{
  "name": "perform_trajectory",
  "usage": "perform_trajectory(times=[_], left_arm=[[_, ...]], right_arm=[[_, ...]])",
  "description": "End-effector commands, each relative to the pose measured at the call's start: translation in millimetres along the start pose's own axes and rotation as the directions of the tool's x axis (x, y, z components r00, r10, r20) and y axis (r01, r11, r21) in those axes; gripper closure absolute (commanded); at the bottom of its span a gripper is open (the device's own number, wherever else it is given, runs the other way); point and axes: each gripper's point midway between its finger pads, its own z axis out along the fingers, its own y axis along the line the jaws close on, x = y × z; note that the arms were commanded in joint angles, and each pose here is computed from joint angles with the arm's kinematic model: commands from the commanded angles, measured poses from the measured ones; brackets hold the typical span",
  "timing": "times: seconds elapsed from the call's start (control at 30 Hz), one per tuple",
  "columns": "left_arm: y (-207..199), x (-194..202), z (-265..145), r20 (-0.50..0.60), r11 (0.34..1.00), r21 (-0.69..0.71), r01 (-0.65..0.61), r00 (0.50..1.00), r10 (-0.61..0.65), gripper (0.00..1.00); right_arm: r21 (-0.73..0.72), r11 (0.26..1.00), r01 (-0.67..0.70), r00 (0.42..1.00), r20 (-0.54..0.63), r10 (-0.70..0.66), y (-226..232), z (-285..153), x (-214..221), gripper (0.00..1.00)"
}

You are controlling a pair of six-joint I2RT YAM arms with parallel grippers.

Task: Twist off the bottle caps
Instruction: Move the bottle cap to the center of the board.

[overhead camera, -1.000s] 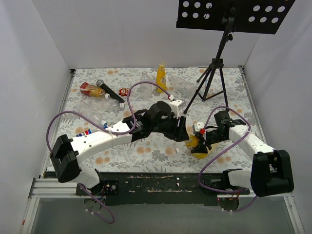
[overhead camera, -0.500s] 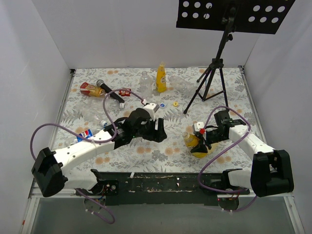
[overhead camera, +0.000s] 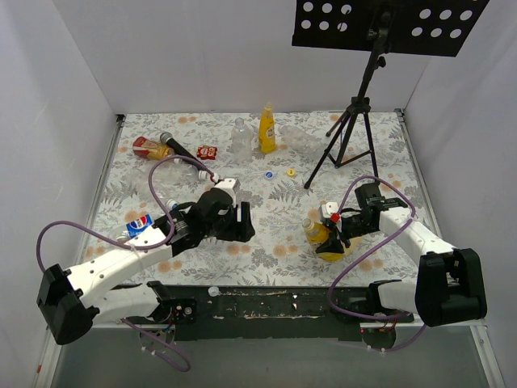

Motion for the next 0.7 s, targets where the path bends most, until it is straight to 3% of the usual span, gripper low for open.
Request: perform_trajectory(times=[0.0,0.27,0.47,0.67], left_arm=[[26.6,29.2,-26.3,-0.111,0.985,-0.143,0.1,0.987,-0.117,0.35],[51.8,92.7,-67.2,-0.24,0.901,-0.32,0.292,0.895,-0.375,0.39],[72.5,129.3,-64.4,-0.257,0.835,-0.469,0.288,0.86,-0.441,0.34],[90.2,147.1,-50.3,-0.231,0.771,-0.591,0.237,0.866,-0.444,0.34]], right_arm=[[0.008,0.998,0.062,0.996,0.068,-0.063,-8.1,-1.4,-23.0,0.99],[0.004,0.998,0.056,0.996,0.07,-0.056,-7.8,-1.0,-22.8,0.99],[0.001,0.999,0.052,0.996,0.071,-0.052,-8.0,-0.9,-22.9,0.99],[0.005,0.998,0.058,0.996,0.072,-0.059,-7.7,-1.3,-23.8,0.99]])
